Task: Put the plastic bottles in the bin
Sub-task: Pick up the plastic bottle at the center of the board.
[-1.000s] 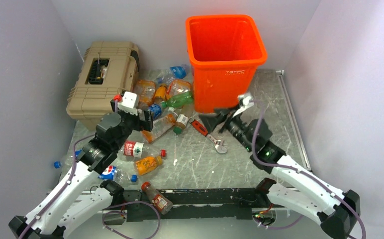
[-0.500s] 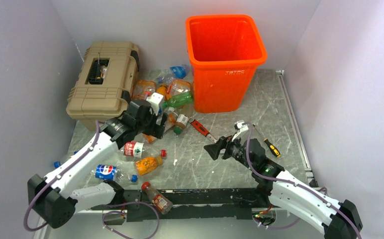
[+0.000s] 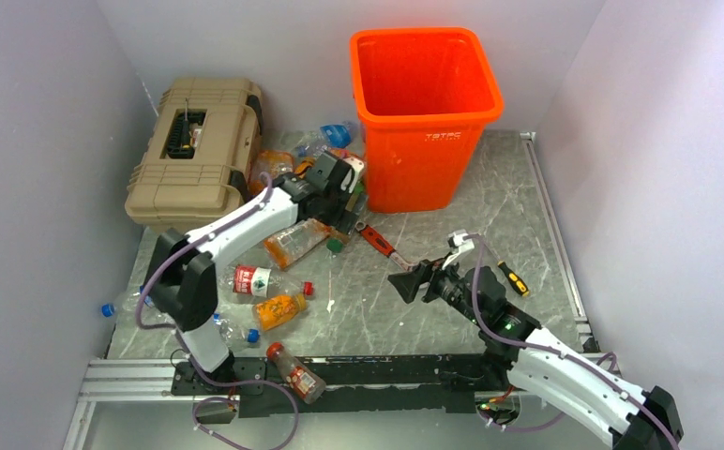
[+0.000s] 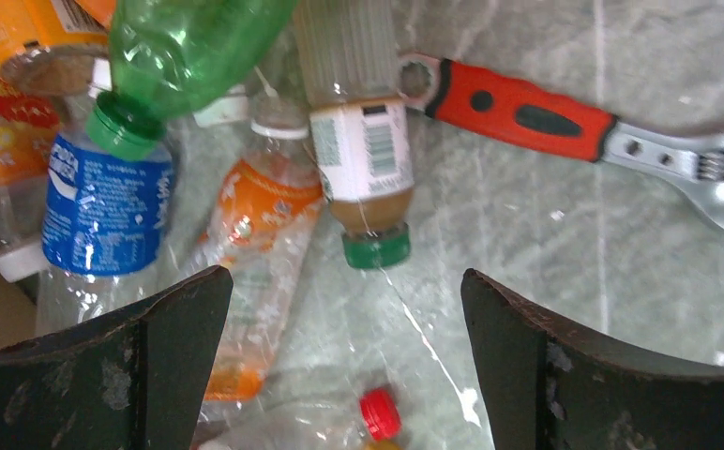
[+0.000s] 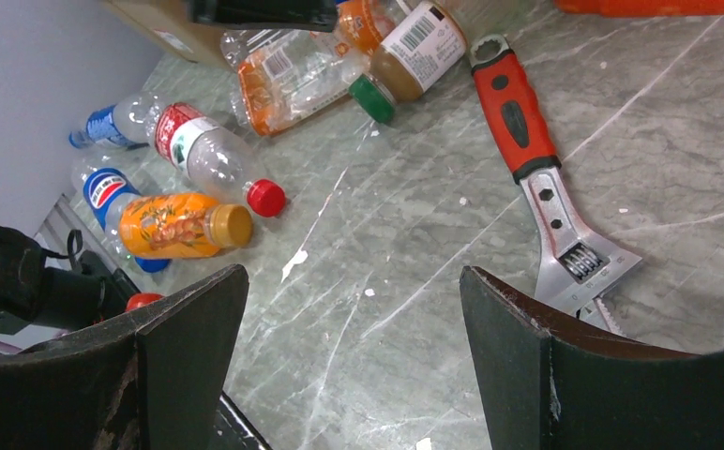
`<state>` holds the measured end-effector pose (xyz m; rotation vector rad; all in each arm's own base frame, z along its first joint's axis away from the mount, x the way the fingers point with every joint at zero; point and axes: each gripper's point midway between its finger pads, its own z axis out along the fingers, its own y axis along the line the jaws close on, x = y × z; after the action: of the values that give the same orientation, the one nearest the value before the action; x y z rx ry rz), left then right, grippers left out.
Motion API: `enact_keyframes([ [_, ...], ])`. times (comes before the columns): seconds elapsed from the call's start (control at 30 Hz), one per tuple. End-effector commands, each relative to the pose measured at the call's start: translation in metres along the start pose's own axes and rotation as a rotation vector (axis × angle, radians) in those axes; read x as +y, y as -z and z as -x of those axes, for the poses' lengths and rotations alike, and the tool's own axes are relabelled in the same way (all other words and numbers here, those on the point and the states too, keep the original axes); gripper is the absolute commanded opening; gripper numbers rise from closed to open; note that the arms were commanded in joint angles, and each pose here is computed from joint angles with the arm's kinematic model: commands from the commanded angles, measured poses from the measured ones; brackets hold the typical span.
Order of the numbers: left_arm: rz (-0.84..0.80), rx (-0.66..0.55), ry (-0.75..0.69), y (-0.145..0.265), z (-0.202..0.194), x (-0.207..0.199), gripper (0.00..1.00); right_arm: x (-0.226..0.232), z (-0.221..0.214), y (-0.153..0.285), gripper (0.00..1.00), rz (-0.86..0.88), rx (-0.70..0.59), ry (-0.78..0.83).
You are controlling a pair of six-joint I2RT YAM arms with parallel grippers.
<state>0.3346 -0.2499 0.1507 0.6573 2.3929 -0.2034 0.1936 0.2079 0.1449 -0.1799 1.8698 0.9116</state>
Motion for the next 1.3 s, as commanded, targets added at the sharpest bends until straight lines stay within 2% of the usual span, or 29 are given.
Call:
enact_keyframes([
  [0.0,0.113,-0.047,-0.03,-0.009,0.031,0.027,0.98,0.0,0.01,0.006,0.88,-0.004,-0.046,0.017],
  [0.07,0.135,-0.076,-0.052,-0.009,0.044,0.041,0.99,0.001,0.01,0.008,0.88,0.004,-0.051,0.019],
  [0.2,0.167,-0.13,-0.278,-0.005,0.061,0.062,0.99,0.003,0.013,0.011,0.88,0.016,-0.064,0.023],
  [0.37,0.051,-0.163,-0.495,-0.015,0.058,0.061,1.0,0.008,0.011,0.011,0.88,0.042,-0.053,0.024],
  [0.6,-0.195,-0.219,-0.513,-0.023,0.064,0.065,0.99,0.017,0.001,0.011,0.87,0.1,-0.004,0.014],
  [0.7,-0.22,-0.264,-0.594,-0.032,0.066,0.066,0.99,0.018,0.0,0.013,0.87,0.102,-0.003,0.009],
  [0.83,-0.29,-0.268,-0.589,-0.046,0.065,0.069,0.98,0.017,-0.002,0.014,0.87,0.1,0.0,0.006],
  [1.03,-0.327,-0.292,-0.625,-0.062,0.076,0.065,0.98,0.014,-0.005,0.011,0.87,0.088,0.009,0.006],
  [1.27,-0.29,-0.248,-0.618,-0.092,0.076,0.075,0.97,0.01,-0.005,0.009,0.87,0.075,0.005,0.007],
])
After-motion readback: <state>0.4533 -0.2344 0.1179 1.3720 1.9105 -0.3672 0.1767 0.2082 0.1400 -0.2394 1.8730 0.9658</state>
